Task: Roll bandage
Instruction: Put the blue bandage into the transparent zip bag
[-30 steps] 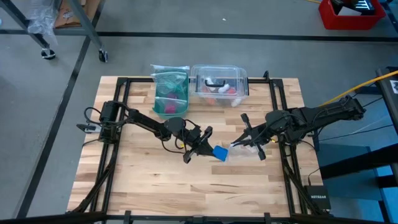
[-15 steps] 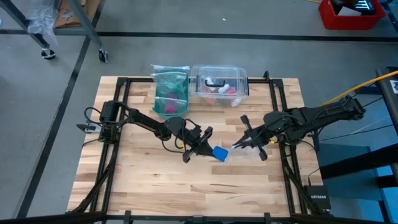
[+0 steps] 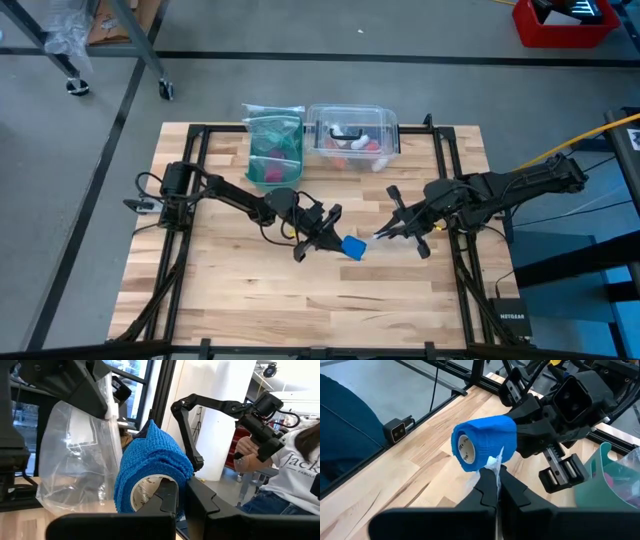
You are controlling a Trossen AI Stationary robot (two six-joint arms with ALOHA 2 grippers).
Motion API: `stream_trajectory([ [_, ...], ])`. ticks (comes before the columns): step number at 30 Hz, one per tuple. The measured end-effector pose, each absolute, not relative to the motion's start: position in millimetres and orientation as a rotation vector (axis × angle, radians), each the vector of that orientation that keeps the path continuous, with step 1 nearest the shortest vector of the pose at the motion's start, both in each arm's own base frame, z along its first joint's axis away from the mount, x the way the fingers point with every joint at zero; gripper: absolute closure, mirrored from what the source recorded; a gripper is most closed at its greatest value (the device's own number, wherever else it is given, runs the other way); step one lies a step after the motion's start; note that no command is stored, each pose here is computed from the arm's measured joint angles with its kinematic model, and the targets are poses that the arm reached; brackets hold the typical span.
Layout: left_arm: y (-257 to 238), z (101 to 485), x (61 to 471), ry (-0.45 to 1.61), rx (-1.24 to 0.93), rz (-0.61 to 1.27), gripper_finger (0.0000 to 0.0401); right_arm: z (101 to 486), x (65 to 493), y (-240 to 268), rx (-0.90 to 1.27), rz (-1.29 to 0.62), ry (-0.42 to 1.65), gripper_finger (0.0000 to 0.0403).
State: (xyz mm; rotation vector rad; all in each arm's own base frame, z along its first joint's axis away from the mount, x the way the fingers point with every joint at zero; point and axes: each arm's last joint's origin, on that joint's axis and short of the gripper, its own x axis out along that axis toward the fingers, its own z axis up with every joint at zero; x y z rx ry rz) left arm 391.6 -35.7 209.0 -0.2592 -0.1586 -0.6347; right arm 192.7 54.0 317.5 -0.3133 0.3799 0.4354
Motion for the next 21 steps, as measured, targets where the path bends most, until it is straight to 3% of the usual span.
stream_trajectory([
  [21,-28,218,389,-0.235,-0.249,-0.667,0.0400,318,193,55,-0.307,0.460,0.376,0.0402],
])
